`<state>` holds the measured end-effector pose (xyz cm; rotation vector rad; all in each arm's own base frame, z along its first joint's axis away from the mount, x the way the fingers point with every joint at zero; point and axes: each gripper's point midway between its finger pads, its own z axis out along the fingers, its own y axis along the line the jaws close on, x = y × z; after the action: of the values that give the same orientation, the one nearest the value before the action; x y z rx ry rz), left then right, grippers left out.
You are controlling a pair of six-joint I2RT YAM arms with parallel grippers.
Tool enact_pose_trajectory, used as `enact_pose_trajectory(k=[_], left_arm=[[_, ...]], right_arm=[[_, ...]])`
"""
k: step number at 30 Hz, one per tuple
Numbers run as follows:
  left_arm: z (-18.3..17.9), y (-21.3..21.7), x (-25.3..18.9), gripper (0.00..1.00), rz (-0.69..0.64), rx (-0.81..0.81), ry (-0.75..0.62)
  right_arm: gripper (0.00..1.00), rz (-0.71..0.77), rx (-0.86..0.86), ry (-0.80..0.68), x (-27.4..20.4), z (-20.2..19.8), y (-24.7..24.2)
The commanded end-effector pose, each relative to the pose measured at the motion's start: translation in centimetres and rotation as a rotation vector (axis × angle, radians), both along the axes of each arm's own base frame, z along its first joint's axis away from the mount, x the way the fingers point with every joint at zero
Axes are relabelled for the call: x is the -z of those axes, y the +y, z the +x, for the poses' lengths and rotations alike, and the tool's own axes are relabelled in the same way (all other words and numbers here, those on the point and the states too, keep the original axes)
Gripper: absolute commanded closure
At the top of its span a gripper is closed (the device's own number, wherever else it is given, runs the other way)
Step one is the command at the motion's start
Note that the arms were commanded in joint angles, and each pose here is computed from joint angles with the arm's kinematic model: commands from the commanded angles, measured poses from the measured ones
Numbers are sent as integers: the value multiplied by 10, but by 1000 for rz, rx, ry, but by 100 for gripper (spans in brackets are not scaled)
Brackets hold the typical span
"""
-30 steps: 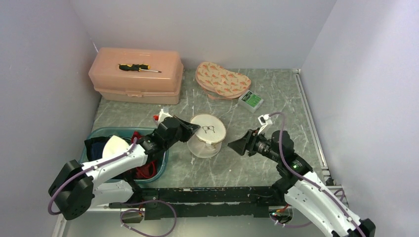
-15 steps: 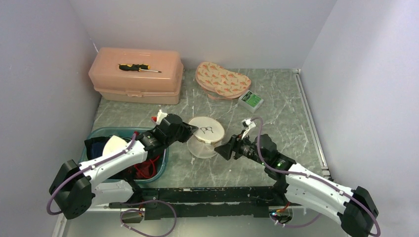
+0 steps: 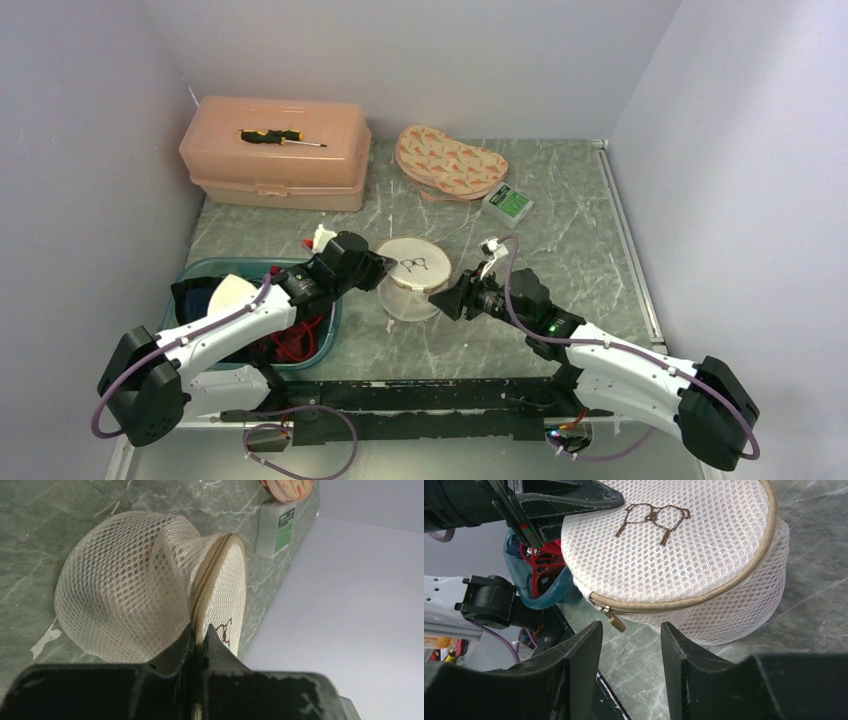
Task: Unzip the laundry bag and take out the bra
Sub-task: Adjust the laundry bag at the center of the board, then unzip the laundry bag at the center of the board.
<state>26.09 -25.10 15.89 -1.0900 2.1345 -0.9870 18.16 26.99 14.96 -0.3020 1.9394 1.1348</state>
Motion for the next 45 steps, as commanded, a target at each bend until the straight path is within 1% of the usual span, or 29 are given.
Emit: enact_pose_trajectory(k=[1,8,12,17,26,30,32,33,39,45], left_arm=[[5,0,-21,97,-26,-25,-39],[6,-2,-21,97,-30,-21,-39],[7,-3,-22,97,-31,-17,-42],[7,-4,-21,97,-30,-14,-39],[6,-2,-21,97,-31,-18,-43],[6,-1,-21,97,-29,-23,-45],[7,-1,-20,97,-27,-23,-45],[7,-1,-19,97,-24,-22,-44],[8,-3,-19,97,-24,-17,-46],[6,-4,-22,97,6,28,-77]], right_arm=[[52,88,-37,-84,-36,2,12],[53,81,-68,-75,-35,2,19],[56,73,-63,-70,-36,5,21],[67,82,-67,-72,-38,7,25],[80,76,-71,-67,-38,7,26],[90,67,-68,-66,-36,6,23],[97,61,-70,-65,-34,4,22],[99,56,-68,-63,-33,4,21],[100,5,-44,-46,-25,5,14],[100,-126,69,-33,-6,17,-8]])
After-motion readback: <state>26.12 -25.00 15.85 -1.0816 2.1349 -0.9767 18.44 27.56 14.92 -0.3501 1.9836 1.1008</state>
